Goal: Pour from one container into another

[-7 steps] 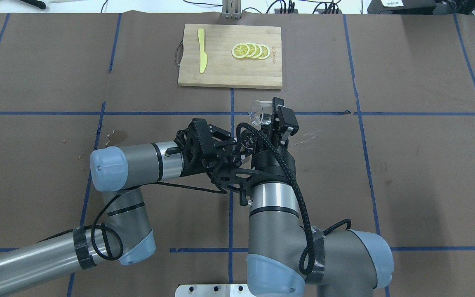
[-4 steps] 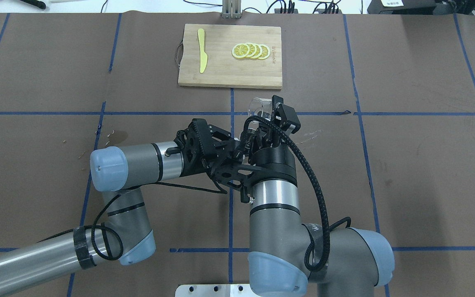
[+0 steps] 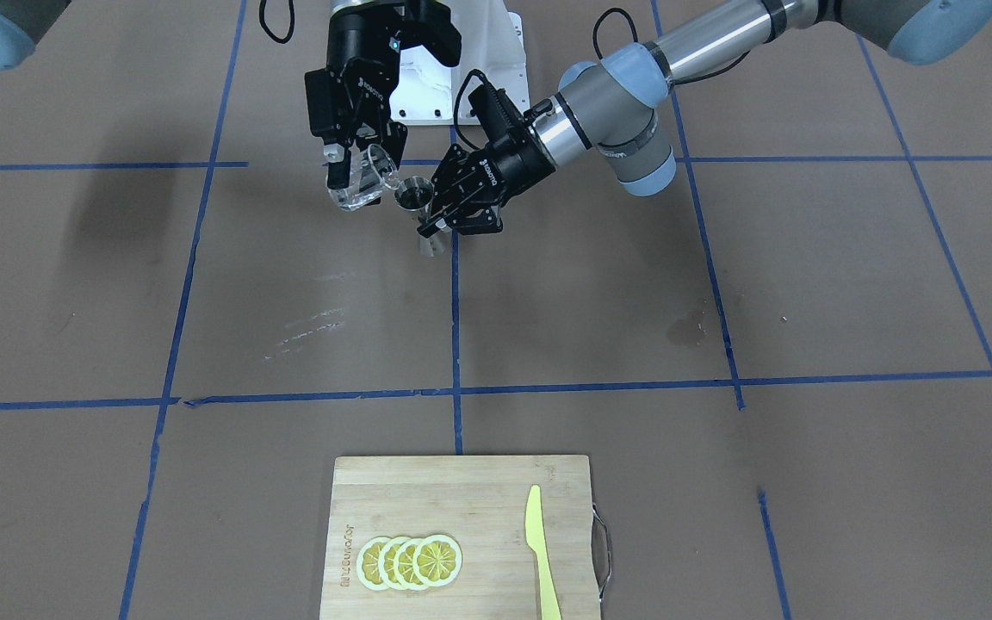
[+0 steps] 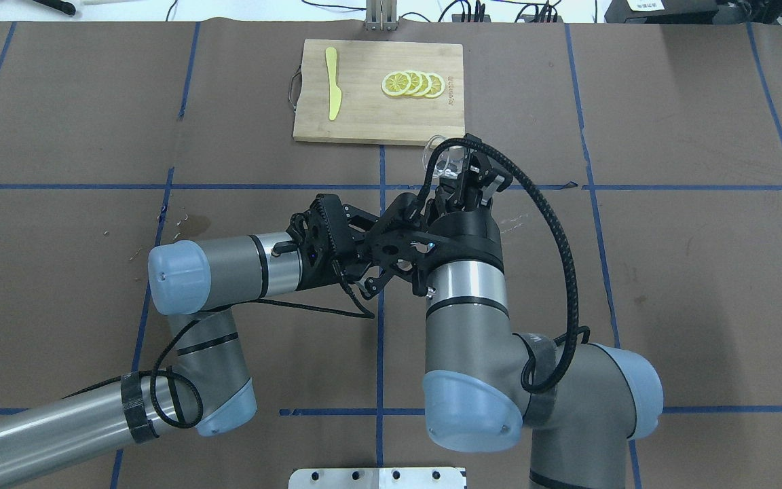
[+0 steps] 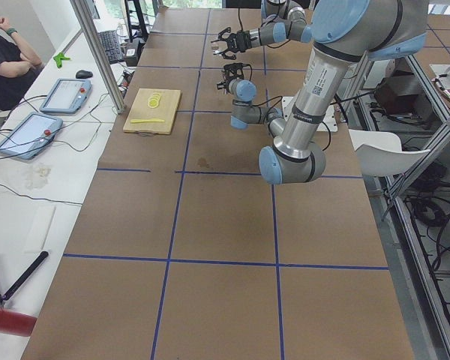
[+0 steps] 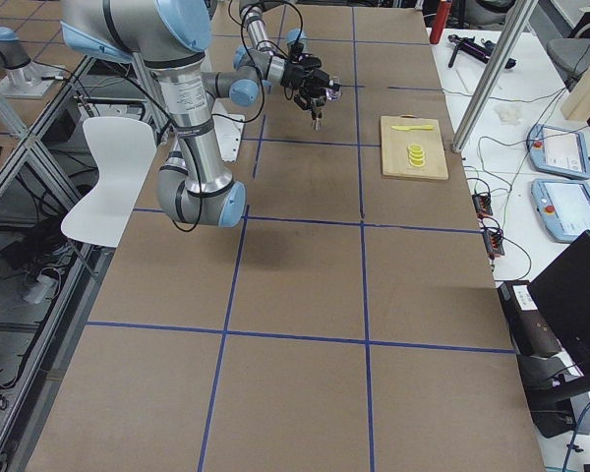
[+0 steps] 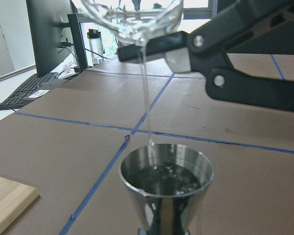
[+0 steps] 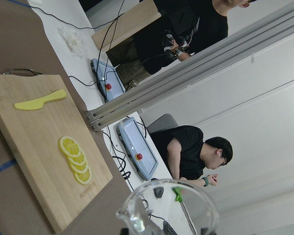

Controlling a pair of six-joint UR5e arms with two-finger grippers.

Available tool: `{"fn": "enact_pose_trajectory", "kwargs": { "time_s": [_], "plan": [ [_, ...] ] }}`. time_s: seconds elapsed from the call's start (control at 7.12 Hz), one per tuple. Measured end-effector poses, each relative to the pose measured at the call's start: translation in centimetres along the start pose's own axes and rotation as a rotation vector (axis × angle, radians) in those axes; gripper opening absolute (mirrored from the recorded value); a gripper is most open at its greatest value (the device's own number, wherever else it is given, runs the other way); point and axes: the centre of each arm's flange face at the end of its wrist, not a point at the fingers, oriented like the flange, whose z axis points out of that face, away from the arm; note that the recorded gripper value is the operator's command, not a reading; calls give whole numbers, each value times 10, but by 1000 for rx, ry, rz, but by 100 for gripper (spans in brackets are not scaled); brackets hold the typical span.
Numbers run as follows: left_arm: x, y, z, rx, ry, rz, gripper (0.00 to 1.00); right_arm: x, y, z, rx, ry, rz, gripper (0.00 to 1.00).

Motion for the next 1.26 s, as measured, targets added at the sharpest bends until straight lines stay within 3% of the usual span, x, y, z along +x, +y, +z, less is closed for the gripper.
{"fn": "enact_pose_trajectory", "kwargs": {
  "time_s": [0.7,1.26],
  "plan": [
    [-40,-7,-14,1,-52,-2,0,27,16,36,-49,38,-6,0],
    [-71,22,-68,-15,-63,-85,0,25,21,38,-54,40,-16,0]
  ]
}}
